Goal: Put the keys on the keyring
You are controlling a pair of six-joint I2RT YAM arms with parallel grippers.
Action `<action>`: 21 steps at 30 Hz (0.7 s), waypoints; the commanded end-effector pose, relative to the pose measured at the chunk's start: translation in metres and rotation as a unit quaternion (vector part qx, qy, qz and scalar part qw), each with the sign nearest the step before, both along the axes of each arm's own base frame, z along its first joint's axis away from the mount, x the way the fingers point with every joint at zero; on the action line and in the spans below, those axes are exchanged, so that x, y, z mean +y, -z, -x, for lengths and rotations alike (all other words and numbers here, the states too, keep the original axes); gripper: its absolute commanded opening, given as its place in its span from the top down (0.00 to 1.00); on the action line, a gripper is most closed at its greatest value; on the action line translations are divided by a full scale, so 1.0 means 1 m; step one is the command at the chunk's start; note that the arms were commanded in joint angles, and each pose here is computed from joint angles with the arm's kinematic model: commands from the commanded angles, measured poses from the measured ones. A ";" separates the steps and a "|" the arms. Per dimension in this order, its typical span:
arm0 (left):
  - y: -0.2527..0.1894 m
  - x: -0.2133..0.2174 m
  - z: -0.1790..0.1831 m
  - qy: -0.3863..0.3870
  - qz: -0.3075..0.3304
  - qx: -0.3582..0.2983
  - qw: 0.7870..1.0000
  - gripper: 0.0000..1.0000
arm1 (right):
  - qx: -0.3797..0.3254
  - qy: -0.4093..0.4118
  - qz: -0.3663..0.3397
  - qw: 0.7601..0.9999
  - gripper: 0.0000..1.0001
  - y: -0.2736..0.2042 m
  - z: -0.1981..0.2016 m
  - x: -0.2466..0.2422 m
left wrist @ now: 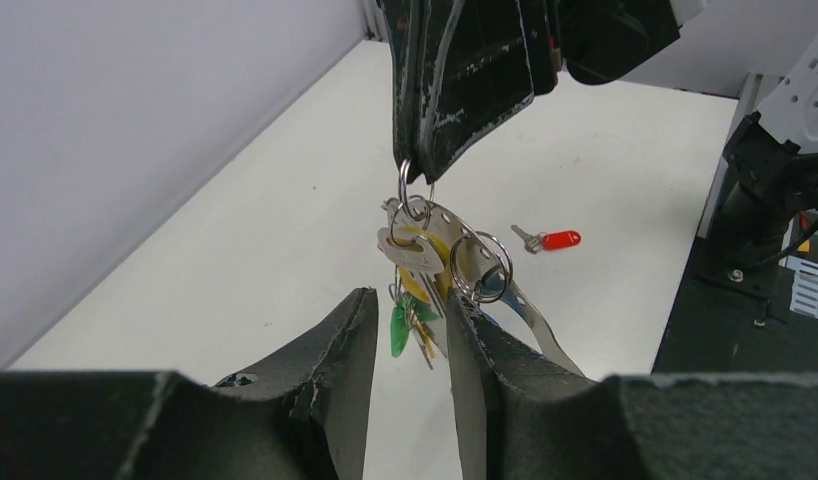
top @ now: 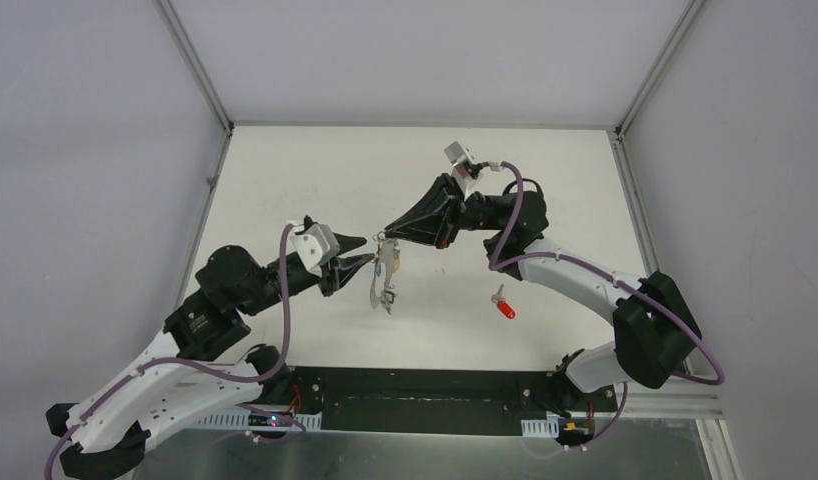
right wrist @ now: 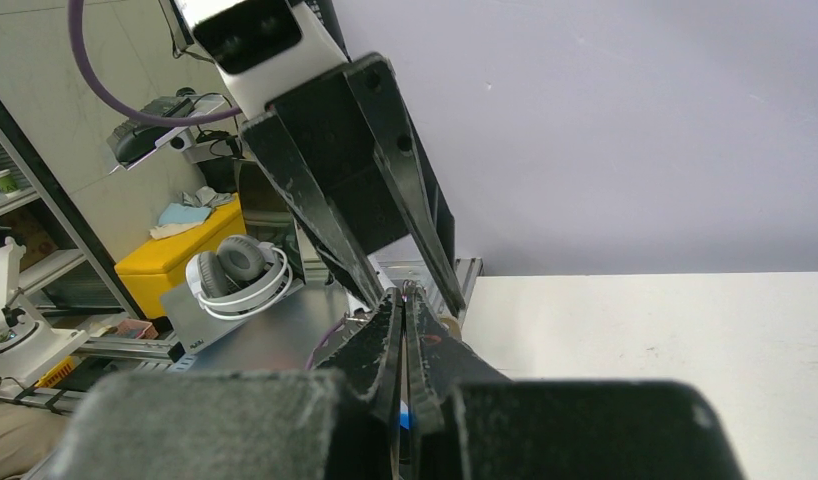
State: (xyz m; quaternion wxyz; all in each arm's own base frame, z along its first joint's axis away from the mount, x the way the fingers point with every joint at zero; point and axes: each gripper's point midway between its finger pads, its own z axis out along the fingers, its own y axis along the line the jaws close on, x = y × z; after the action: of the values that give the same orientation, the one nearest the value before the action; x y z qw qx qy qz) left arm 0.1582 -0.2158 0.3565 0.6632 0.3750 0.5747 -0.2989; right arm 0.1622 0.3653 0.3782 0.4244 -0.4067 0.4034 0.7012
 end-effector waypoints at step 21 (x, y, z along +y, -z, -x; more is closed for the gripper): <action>-0.050 -0.011 0.001 0.025 0.006 -0.049 0.998 0.78 | -0.036 -0.005 -0.034 0.999 1.00 -0.023 0.011 -0.010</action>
State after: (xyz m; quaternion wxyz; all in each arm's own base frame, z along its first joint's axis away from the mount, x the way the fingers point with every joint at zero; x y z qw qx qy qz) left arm 0.1661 -0.2270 0.3863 0.6726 0.3888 0.5582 -0.2913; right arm 0.1609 0.3649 0.3774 0.4207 -0.4091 0.4035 0.7020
